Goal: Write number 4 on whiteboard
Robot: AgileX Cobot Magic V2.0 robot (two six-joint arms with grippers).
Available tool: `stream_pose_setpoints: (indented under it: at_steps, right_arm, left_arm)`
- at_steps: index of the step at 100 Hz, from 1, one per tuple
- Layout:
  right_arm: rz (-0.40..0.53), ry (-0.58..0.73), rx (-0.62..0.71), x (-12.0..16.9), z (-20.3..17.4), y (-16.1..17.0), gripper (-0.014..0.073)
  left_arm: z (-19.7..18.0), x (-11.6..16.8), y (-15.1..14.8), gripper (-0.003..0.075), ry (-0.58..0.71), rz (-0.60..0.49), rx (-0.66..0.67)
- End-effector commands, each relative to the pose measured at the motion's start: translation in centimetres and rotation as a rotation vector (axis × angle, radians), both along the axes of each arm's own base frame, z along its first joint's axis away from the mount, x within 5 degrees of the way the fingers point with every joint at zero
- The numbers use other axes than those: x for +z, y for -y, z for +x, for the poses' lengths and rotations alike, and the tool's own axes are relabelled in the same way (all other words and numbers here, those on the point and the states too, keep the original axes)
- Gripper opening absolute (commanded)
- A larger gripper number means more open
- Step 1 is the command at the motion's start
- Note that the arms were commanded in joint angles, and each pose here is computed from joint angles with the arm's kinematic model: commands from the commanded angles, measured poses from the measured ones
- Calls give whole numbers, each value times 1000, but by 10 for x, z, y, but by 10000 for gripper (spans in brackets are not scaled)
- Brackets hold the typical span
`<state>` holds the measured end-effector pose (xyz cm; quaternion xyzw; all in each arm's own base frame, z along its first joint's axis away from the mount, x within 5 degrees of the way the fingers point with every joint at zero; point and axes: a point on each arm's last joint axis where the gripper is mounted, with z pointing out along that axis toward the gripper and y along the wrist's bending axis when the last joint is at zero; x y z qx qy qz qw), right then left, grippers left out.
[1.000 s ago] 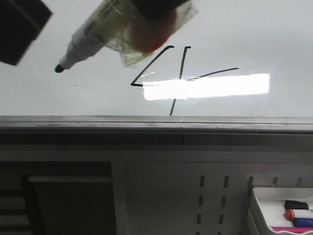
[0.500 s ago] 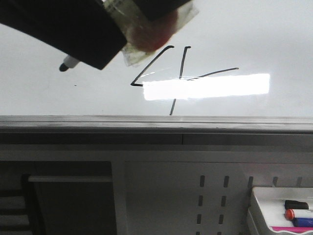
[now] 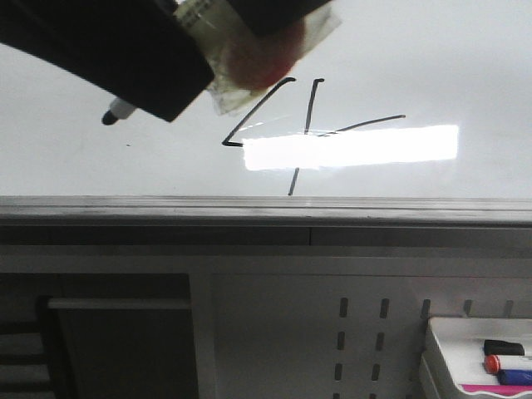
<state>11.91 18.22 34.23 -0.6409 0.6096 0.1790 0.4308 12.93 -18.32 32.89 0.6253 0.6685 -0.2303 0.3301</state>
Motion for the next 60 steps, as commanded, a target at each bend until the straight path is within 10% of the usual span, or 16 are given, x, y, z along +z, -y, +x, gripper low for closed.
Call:
stream_pose_setpoints:
  at_steps: [1,18,43,60]
  right_arm:
    - [55,24,5,15,-3,2,-43]
    - [55,24,5,15,-3,2,0]
    - [142,99,-47,32,2,5,528]
    - [218,167,-133,49,4,25,519]
  left_arm:
    - [5,21,3,-20,28,-137,90]
    - [5,22,4,-20,25,-139,91]
    - [5,19,3,-20,11,-139,106]
    - [16,10,-1,-20,-44,-196,269]
